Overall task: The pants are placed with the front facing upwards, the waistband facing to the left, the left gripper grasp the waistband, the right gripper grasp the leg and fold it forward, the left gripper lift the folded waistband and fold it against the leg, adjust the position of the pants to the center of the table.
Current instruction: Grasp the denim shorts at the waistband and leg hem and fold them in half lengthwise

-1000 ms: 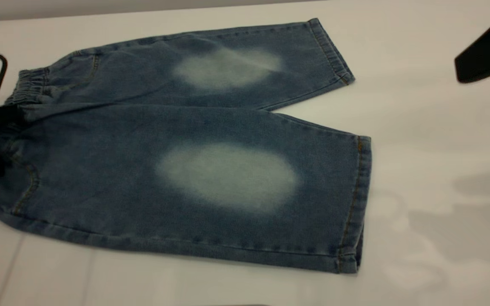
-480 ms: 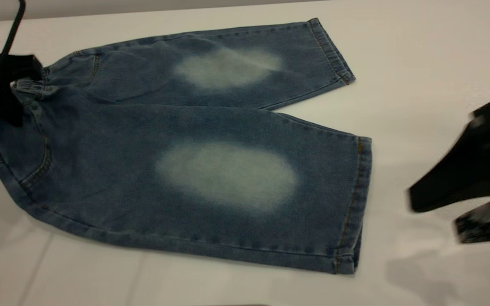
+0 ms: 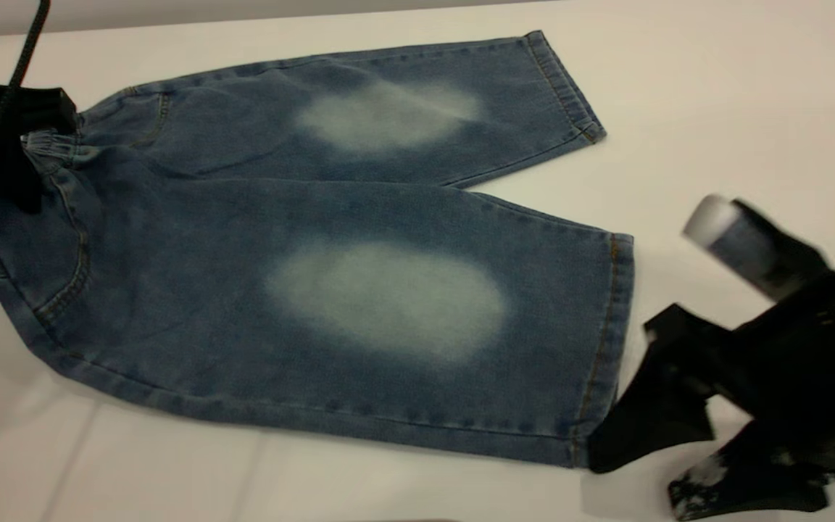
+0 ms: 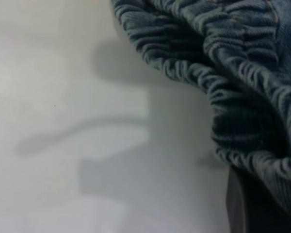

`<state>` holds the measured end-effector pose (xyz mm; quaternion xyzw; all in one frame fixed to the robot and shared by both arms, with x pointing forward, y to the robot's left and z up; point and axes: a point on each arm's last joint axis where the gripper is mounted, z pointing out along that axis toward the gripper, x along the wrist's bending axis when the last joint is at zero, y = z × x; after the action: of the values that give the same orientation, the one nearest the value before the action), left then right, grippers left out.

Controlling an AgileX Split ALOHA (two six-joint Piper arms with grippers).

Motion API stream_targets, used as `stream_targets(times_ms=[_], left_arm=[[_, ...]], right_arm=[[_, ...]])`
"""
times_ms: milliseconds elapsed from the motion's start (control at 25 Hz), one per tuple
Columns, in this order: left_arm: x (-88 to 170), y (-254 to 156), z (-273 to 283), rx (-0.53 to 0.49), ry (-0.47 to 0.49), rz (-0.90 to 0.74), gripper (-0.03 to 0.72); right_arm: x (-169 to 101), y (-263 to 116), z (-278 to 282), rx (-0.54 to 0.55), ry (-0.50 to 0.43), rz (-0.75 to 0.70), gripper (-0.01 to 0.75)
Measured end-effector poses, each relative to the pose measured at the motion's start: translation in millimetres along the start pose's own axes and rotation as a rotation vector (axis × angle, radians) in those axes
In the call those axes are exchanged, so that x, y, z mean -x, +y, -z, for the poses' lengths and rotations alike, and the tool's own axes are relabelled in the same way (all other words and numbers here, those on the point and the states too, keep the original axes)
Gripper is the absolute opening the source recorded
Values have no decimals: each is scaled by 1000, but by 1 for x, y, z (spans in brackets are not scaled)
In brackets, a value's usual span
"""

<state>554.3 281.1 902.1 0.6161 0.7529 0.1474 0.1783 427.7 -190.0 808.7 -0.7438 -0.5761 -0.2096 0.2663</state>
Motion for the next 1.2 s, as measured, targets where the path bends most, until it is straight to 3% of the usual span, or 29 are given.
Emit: stream_targets(times_ms=[480, 760, 880, 1080, 1200], left_arm=[[0, 0, 0, 0, 0, 0, 87], [0, 0, 0, -3, 1, 0, 87], [-1, -1, 0, -13, 6, 0, 87], [-1, -2, 0, -21, 10, 0, 87], [-1, -1, 2, -19, 10, -2, 87]], right_arm=[[-10, 30, -28, -51, 153, 2, 469], [-22, 54, -34, -13, 194, 49, 446], [-22, 59, -35, 1, 182, 54, 373], [-19, 59, -37, 6, 155, 48, 123], [-20, 58, -38, -3, 177, 44, 38]])
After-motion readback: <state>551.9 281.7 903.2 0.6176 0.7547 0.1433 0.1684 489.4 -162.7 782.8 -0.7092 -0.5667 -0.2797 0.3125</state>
